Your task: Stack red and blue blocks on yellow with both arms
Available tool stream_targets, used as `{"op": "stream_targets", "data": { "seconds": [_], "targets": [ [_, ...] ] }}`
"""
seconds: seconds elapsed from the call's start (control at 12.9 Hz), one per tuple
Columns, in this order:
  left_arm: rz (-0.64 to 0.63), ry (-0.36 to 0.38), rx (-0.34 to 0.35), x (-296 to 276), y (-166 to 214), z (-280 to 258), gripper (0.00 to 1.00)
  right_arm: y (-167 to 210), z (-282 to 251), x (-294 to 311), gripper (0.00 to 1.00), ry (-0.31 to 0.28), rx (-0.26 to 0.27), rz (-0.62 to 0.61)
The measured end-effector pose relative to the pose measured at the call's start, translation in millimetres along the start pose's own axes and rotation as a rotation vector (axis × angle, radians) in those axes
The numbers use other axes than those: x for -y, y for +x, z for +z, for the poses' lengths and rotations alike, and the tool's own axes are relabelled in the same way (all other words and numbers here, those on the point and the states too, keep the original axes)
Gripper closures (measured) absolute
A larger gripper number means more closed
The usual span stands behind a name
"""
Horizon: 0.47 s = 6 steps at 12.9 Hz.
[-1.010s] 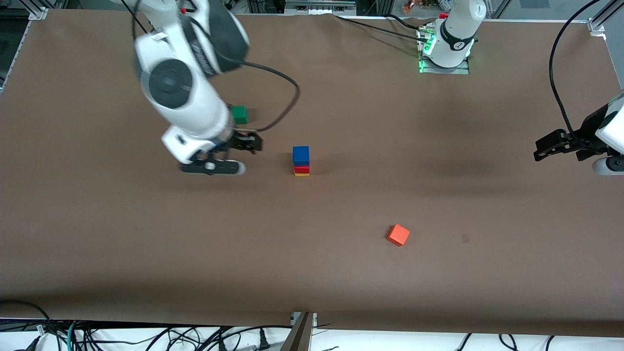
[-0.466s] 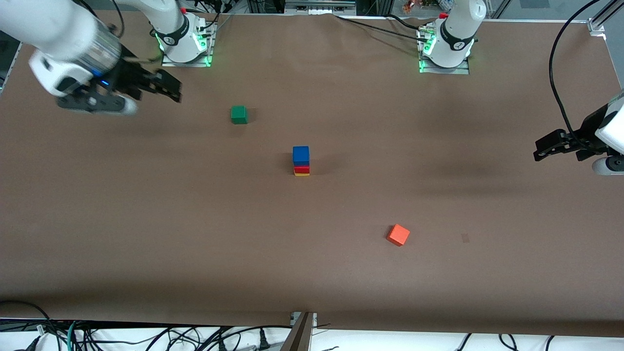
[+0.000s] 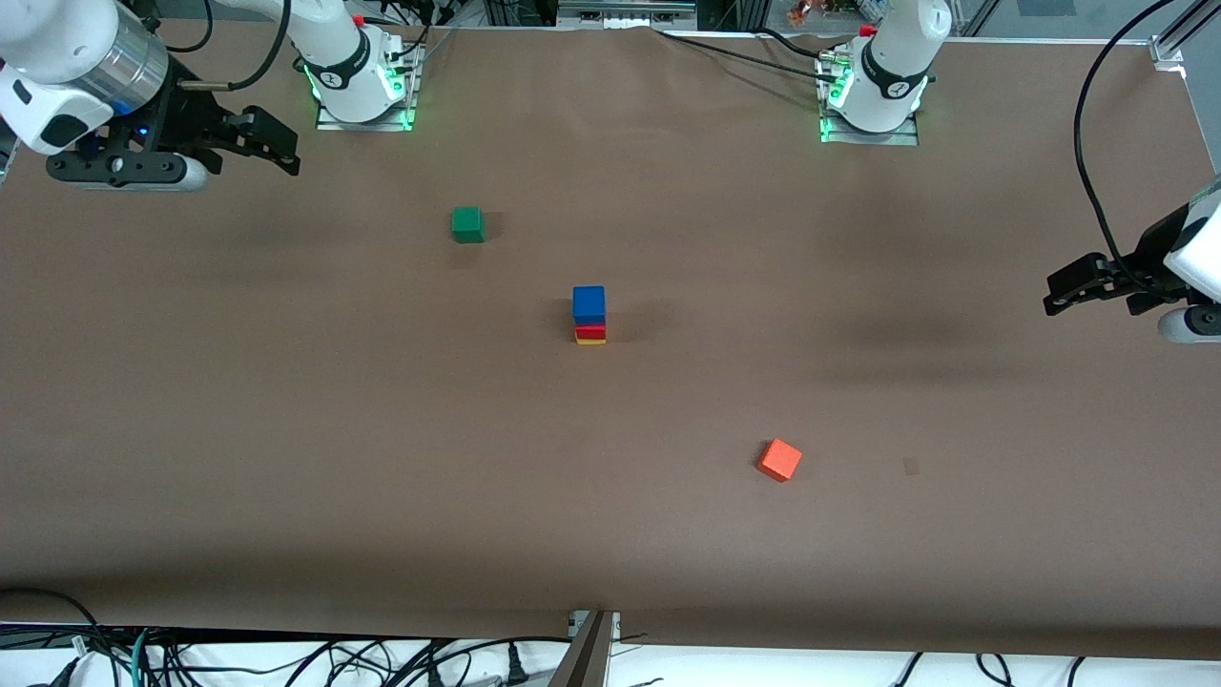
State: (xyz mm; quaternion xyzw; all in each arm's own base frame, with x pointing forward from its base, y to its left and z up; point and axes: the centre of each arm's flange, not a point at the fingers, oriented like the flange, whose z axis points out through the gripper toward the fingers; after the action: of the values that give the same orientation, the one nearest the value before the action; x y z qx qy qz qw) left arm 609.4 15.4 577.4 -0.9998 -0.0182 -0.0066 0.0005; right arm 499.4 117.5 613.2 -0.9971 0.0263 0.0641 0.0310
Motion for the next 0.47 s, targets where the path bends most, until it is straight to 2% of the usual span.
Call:
{"op": "stream_targets", "data": {
  "seconds": [0.47],
  "targets": [
    [0.001, 0.000, -0.005, -0.4, 0.3, -2.5, 0.00, 17.5, -1.1, -18.7, 0.00, 0.004, -0.047, -0.029]
  ]
}}
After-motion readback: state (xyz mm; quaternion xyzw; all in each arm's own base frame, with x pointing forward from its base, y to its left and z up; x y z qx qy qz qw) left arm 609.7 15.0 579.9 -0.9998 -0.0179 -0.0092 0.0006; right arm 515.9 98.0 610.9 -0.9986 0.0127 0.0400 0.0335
